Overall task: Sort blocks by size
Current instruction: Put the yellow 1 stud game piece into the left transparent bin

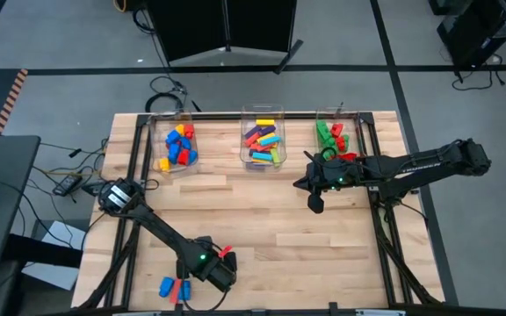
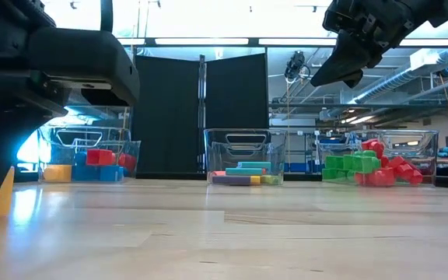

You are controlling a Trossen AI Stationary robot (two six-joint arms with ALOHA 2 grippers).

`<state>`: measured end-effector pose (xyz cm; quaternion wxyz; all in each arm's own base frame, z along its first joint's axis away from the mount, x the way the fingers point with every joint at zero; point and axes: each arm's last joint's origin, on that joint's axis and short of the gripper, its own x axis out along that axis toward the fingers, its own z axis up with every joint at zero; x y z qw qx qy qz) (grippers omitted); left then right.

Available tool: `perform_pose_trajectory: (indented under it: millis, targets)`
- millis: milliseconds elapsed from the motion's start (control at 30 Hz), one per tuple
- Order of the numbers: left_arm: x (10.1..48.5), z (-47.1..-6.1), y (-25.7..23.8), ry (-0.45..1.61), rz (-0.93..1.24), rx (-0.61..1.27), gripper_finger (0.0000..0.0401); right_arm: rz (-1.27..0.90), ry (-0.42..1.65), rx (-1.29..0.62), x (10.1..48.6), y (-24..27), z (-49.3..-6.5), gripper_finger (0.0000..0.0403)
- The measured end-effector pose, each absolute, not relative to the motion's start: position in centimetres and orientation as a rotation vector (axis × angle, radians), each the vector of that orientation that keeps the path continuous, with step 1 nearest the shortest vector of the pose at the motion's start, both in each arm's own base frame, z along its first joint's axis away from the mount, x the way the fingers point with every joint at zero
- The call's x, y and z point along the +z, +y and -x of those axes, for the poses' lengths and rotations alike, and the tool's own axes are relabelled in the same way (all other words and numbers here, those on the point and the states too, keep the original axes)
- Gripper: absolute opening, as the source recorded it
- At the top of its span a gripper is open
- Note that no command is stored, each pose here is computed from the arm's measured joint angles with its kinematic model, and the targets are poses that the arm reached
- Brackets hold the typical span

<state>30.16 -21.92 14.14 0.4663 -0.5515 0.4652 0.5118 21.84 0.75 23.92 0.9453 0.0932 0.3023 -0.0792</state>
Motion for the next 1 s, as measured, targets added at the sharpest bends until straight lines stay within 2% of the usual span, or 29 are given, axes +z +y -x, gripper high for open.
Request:
perform_pose_trajectory:
  millis: [200,333,433,567,733,1000]
  targets:
    - [15.8,-30.2,-21.6,1.036,1.269,1.229,0.0135,-0.190,0.615,-0.161,23.9,0.7,-21.8,0.0021]
    - [19.9,-29.9,-19.8,0.936,1.220,1.261,0.0135,-0.191,0.611,-0.161,24.0,0.7,-21.9,0.0021]
    - [22.6,-28.9,-17.6,0.942,1.144,1.276,0.0135,-0.191,0.604,-0.160,24.0,0.8,-21.9,0.0021]
    - [27.0,-26.7,-12.2,0.965,1.008,1.325,0.0135,-0.193,0.591,-0.158,24.1,0.8,-22.0,0.0021]
    - [30.5,-23.0,-4.0,0.935,0.945,1.287,0.0135,-0.197,0.565,-0.156,24.3,0.7,-22.1,0.0021]
    - [32.1,-16.5,6.6,0.840,0.876,1.283,0.0135,-0.190,0.512,-0.201,24.7,0.5,-22.4,0.0021]
